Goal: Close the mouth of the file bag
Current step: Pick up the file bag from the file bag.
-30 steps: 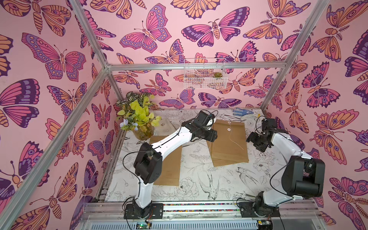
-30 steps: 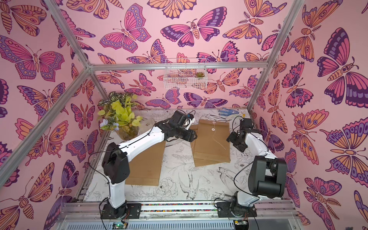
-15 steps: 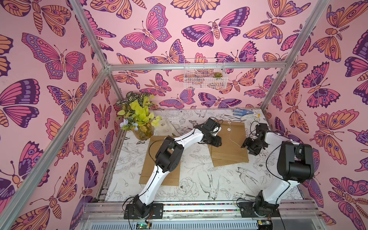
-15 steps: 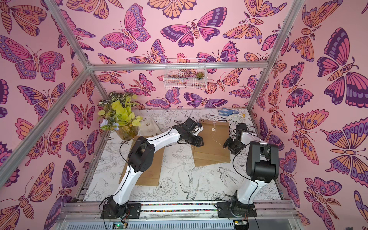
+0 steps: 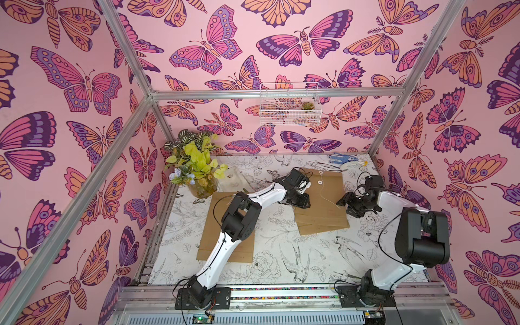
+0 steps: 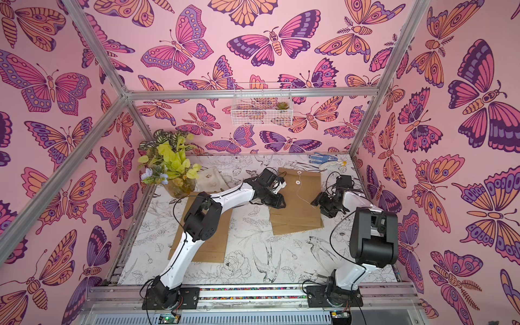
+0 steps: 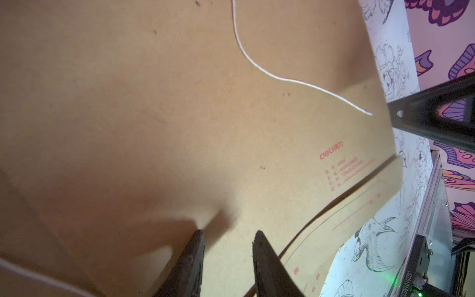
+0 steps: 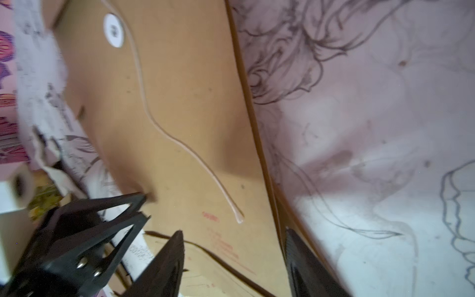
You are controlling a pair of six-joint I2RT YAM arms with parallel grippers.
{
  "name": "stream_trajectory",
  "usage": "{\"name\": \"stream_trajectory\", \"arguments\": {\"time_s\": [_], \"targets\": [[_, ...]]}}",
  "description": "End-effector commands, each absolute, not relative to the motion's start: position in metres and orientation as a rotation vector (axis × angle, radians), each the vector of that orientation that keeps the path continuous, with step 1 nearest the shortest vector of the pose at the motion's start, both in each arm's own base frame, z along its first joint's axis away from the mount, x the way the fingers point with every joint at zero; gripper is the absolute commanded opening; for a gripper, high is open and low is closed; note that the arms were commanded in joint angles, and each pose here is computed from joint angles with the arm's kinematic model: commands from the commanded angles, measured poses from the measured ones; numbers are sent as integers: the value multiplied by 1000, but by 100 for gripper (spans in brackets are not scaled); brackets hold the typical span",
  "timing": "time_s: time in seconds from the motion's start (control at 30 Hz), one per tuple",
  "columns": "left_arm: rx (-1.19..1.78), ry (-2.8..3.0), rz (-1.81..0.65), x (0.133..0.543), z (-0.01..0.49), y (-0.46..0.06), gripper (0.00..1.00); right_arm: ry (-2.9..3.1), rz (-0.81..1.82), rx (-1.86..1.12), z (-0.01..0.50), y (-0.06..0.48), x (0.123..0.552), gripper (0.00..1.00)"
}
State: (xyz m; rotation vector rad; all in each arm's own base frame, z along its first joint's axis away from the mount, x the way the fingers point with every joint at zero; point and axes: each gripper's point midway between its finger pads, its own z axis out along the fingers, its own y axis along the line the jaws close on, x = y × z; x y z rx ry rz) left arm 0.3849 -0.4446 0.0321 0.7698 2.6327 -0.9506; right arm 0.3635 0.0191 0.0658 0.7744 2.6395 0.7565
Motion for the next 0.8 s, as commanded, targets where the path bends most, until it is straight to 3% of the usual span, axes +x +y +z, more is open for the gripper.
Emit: {"name": "stream_trajectory", "arguments": {"time_s": [0.0, 0.17, 0.33, 0.53, 0.6, 0.77], "targets": [[777, 2772, -863, 369, -13, -421, 35, 2555, 1029, 709, 83, 49, 369, 62], [797, 2778, -857, 364, -12, -417, 34, 2460, 1218, 718, 83, 65, 373, 57], [803, 2801, -878, 359, -22, -418, 33, 2427, 1230, 719, 83, 65, 374, 54], [804, 2790, -900, 359, -14, -419, 32, 2437, 1179, 782, 67, 62, 371, 43], [806, 2769, -928, 360, -4, -422, 32, 2454, 1162, 776, 65, 65, 372, 38], [814, 2678, -1033, 364, 46, -423, 37, 2454, 1044, 736, 79, 61, 374, 13]]}}
